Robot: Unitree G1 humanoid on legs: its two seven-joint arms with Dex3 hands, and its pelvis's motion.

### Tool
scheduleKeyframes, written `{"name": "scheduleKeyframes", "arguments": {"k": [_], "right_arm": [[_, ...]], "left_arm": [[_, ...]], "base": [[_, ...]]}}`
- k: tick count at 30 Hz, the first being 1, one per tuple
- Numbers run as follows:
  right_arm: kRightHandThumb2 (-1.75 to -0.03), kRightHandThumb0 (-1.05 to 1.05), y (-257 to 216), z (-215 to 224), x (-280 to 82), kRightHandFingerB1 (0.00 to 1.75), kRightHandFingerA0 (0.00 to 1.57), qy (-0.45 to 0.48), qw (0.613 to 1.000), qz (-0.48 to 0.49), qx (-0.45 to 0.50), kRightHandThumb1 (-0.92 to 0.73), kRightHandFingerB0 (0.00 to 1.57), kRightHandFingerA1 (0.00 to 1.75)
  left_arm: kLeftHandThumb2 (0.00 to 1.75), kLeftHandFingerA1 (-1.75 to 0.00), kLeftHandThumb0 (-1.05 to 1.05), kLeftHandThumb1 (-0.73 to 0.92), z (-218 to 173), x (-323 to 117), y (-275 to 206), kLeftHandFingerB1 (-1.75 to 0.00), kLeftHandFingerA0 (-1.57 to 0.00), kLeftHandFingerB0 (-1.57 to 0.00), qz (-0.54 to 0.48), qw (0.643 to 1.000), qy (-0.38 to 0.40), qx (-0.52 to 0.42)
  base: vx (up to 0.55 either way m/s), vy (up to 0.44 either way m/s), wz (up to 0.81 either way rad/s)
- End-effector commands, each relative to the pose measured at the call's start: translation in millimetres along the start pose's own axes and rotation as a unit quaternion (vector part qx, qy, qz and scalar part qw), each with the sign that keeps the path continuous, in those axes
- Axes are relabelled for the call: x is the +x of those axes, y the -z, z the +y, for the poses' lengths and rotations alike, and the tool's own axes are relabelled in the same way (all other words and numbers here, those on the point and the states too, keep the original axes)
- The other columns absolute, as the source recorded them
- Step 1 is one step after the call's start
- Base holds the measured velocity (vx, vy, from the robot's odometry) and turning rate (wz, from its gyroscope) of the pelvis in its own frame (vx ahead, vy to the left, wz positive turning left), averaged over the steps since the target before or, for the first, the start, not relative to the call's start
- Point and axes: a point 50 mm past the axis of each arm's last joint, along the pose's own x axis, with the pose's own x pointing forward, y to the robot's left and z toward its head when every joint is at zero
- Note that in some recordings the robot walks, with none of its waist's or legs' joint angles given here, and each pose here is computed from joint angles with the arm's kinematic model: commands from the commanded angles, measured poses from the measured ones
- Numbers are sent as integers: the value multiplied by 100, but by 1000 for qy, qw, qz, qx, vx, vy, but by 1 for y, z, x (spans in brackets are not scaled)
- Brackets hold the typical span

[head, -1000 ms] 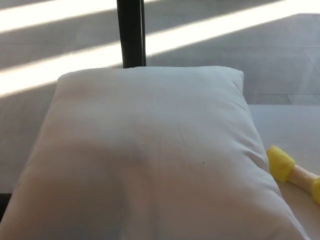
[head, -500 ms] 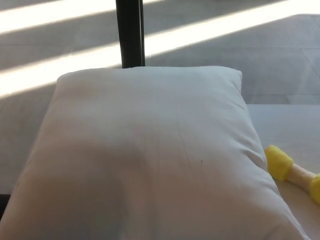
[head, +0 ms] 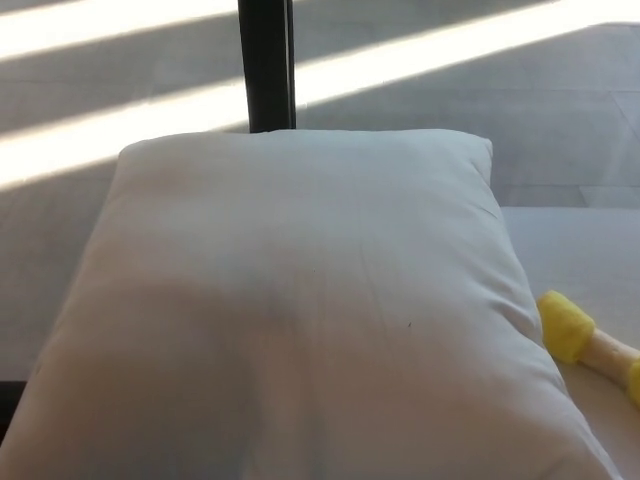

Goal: A hammer is kept on the right hand side and a pillow is kept on the left hand side on the desk infront of the robot and the robot uses its right hand to pick up the hammer and makes a downward swinging motion to hit the pillow

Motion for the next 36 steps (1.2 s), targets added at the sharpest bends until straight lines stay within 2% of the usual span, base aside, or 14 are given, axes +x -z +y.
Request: {"name": "scheduleKeyframes", "arguments": {"k": [1, 2, 3, 7, 8, 12, 13, 14, 17, 18, 19, 20, 21, 36], "right_arm": [[-58, -68, -60, 76, -13, 50, 14, -208, 973, -48, -89, -61, 18, 73], [-58, -55, -55, 79, -14, 33, 13, -227, 967, -41, -106, -61, 16, 51], [-100, -34, -48, 83, -16, 49, 5, -250, 959, -26, -127, -47, 0, 53], [-95, -38, -19, 96, -25, 48, 3, -329, 915, 13, -232, -34, 0, 53], [-87, -75, -9, 100, -28, 37, 4, -351, 901, 36, -253, -48, 8, 43], [-90, -76, 6, 101, -28, 38, 3, -374, 872, 58, -310, -52, 9, 42], [-61, -75, 12, 102, -27, 27, 9, -380, 864, 62, -325, -64, 18, 35], [-92, -80, 15, 102, -26, 39, 3, -387, 853, 61, -344, -53, 9, 41], [-91, -80, 20, 104, -26, 40, 5, -394, 842, 57, -364, -54, 9, 43], [-62, -79, 22, 104, -26, 27, 9, -401, 836, 55, -371, -68, 19, 37], [-62, -77, 24, 105, -26, 27, 9, -405, 832, 54, -375, -68, 19, 37], [-98, -37, 25, 107, -27, 47, 3, -409, 828, 53, -380, -37, 0, 52], [-85, -75, 27, 111, -29, 40, 9, -416, 822, 53, -386, -53, 14, 46], [-84, -69, 81, 124, -54, 42, 10, -476, 738, 95, -469, -52, 20, 46]], "left_arm": [[59, -65, -62, 65, 9, -2, 2, -48, -64, -61, 1, 1000, -12, -21], [60, -63, -62, 66, 8, -2, 2, -48, -65, -61, 1, 1000, -10, -13], [60, -64, -61, 65, 7, -2, 2, -49, -67, -62, 1, 1000, -8, -13], [60, -62, -62, 66, 6, -2, 3, -48, -63, -61, 2, 1000, 2, -12], [60, -61, -62, 67, 6, -2, 4, -48, -61, -60, 1, 1000, 5, -12], [60, -66, -61, 66, 6, -2, 4, -50, -64, -62, 2, 1000, 2, -14], [60, -69, -63, 66, 6, -2, 3, -52, -66, -64, 0, 1000, 2, -13], [60, -69, -61, 66, 6, -2, 3, -51, -66, -63, -1, 1000, 2, -12], [59, -62, -60, 65, 7, -2, 4, -48, -67, -62, 5, 1000, -8, -10], [59, -64, -60, 65, 6, -2, 3, -49, -68, -63, 4, 1000, -7, -7], [60, -65, -61, 66, 6, -2, 3, -49, -69, -63, 3, 1000, -6, -4], [59, -65, -63, 65, 6, -2, 3, -50, -67, -64, 3, 1000, -5, -4], [60, -65, -62, 65, 6, -2, 3, -50, -69, -64, 3, 1000, -4, -5], [60, -64, -62, 65, 7, -3, 6, -49, -69, -64, 6, 1000, -4, -4]], "base": [[0, 0, 0], [0, 0, 0], [0, 0, 0], [0, 0, 0], [0, 0, 0], [0, 0, 0], [0, 0, 0], [0, 0, 0], [0, 0, 0], [0, 0, 0], [0, 0, 0], [0, 0, 0], [0, 0, 0], [0, 0, 0]]}}
